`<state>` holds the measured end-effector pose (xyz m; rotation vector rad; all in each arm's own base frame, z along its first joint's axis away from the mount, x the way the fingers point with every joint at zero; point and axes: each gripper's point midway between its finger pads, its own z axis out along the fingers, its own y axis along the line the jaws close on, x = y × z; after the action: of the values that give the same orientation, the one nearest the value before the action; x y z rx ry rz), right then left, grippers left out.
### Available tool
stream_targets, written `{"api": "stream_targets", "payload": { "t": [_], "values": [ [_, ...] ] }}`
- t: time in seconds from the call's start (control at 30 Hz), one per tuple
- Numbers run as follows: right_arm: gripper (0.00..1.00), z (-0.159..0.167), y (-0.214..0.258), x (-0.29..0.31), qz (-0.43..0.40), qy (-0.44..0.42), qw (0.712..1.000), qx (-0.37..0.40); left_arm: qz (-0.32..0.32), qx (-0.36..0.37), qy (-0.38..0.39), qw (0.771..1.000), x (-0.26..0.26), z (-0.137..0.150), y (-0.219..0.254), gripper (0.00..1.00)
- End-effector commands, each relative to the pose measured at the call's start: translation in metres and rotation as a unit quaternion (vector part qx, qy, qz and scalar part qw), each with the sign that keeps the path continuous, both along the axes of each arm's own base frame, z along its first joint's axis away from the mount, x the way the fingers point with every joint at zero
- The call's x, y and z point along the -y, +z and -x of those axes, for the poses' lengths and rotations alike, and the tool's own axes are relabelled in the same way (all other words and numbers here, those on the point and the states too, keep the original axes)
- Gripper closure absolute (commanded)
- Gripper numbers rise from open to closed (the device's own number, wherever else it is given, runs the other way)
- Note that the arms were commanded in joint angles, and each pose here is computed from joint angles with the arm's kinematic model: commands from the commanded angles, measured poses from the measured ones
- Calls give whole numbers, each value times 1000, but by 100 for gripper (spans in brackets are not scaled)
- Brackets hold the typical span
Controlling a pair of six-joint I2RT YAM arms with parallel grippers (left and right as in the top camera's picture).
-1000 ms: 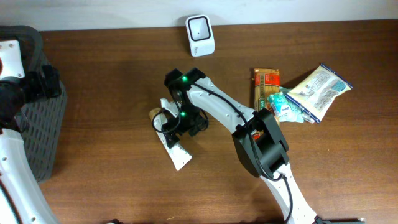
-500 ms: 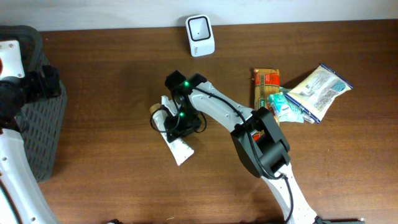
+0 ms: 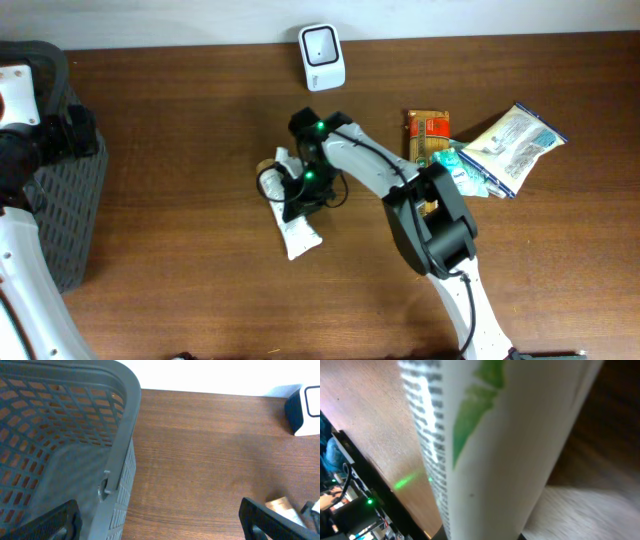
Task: Scan the item barcode
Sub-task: 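Lift the toothpaste tube up to the white scanner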
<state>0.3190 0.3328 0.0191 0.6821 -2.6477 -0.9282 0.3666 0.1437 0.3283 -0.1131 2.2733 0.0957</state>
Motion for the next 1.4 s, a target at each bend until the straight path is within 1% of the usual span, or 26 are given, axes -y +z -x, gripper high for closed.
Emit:
{"api": "stream_targets", "payload": {
  "t": [0.0, 0.07, 0.1, 0.2, 0.27, 0.37, 0.5, 0.6, 0.8, 0.9, 0.97, 1.03, 1.13, 1.2, 1.33, 1.37],
  "values": [
    [96, -17, 60, -4, -100, 5, 995, 29, -8, 7, -6, 1000, 1, 0, 6, 1],
    [96, -24, 107, -1, -145, 5, 988, 57, -8, 7, -6, 1000, 1, 0, 6, 1],
    [96, -26, 121, 1, -155, 3, 986, 69, -8, 7, -6, 1000, 1, 0, 6, 1],
    [96, -29, 190, 12, -194, -2, 971, 139, -8, 7, -6, 1000, 1, 0, 6, 1],
    [96, -24, 234, 23, -214, -4, 959, 187, -8, 7, -6, 1000, 1, 0, 6, 1],
    [96, -13, 286, 38, -236, -6, 940, 247, -8, 7, -6, 1000, 1, 0, 6, 1],
    [96, 10, 335, 50, -258, -2, 917, 303, -8, 7, -6, 1000, 1, 0, 6, 1],
    [96, 14, 342, 53, -262, -1, 914, 311, -8, 7, -6, 1000, 1, 0, 6, 1],
    [96, 11, 344, 52, -263, -14, 916, 304, -8, 7, -6, 1000, 1, 0, 6, 1],
    [96, -2, 350, 58, -263, -80, 924, 268, -8, 7, -6, 1000, 1, 0, 6, 1],
    [96, -19, 354, 74, -256, -157, 928, 221, -8, 7, -6, 1000, 1, 0, 6, 1],
    [96, -29, 366, 92, -287, -184, 920, 196, -8, 7, -6, 1000, 1, 0, 6, 1],
    [96, -32, 380, 112, -327, -188, 908, 182, -8, 7, -6, 1000, 1, 0, 6, 1],
    [96, -33, 386, 121, -345, -178, 901, 192, -8, 7, -6, 1000, 1, 0, 6, 1],
    [96, -31, 384, 120, -347, -156, 900, 215, -8, 7, -6, 1000, 1, 0, 6, 1],
    [96, -32, 380, 118, -335, -158, 902, 221, -8, 7, -6, 1000, 1, 0, 6, 1]
  ]
}}
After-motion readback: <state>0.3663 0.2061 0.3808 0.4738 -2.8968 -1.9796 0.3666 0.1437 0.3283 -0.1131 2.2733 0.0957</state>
